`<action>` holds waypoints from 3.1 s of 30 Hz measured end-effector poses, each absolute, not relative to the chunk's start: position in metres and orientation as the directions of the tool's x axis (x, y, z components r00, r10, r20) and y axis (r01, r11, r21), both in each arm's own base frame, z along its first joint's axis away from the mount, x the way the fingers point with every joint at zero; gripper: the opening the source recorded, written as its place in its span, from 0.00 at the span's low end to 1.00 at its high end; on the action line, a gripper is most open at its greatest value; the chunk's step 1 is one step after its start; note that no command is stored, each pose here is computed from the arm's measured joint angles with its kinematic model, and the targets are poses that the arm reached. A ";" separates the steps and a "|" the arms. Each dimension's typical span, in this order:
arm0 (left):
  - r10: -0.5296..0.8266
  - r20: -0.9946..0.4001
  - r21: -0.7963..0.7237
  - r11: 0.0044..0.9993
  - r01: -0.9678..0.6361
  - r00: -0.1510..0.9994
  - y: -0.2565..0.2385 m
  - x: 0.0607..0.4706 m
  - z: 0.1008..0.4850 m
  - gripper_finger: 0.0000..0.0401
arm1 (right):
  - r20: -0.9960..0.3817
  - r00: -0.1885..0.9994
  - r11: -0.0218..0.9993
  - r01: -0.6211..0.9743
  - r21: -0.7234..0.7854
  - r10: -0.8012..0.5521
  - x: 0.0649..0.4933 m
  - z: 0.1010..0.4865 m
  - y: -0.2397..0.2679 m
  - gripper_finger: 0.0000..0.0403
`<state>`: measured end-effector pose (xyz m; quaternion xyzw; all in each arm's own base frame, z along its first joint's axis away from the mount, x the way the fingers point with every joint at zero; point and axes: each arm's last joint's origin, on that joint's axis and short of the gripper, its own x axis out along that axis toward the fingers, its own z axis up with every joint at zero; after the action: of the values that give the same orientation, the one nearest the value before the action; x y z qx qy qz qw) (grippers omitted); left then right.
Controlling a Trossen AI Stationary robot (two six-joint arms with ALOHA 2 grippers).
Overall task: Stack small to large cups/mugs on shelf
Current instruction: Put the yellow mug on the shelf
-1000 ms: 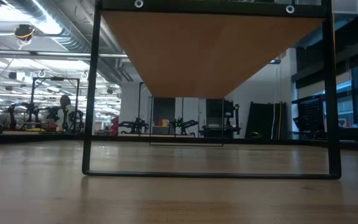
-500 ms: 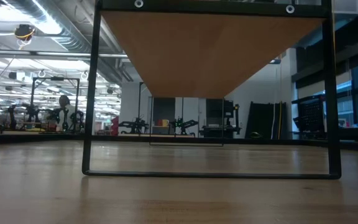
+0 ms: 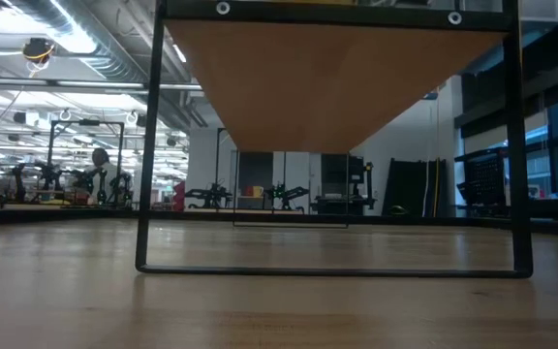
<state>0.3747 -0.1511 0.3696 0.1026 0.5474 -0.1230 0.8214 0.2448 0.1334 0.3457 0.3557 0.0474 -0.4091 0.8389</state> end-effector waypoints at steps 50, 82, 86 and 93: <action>-0.071 -0.910 0.078 0.939 0.336 0.409 -0.153 0.376 0.372 0.07 | -0.386 0.655 0.418 0.732 0.538 -0.650 0.247 0.341 0.135 0.39; -0.047 -0.903 0.112 0.934 0.338 0.427 -0.150 0.368 0.381 0.13 | -0.397 0.650 0.422 0.740 0.524 -0.648 0.246 0.341 0.135 0.39; -0.048 -0.903 0.110 0.935 0.338 0.427 -0.150 0.368 0.381 0.14 | -0.407 0.651 0.421 0.742 0.522 -0.641 0.246 0.340 0.135 0.39; -0.058 -0.903 0.091 0.942 0.322 0.425 -0.150 0.368 0.381 0.14 | -0.412 0.650 0.421 0.743 0.520 -0.638 0.246 0.340 0.135 0.39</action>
<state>0.3675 -0.1504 0.3815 0.1261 0.5240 -0.1137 0.8346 0.2456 0.1346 0.3403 0.3467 0.0755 -0.4114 0.8396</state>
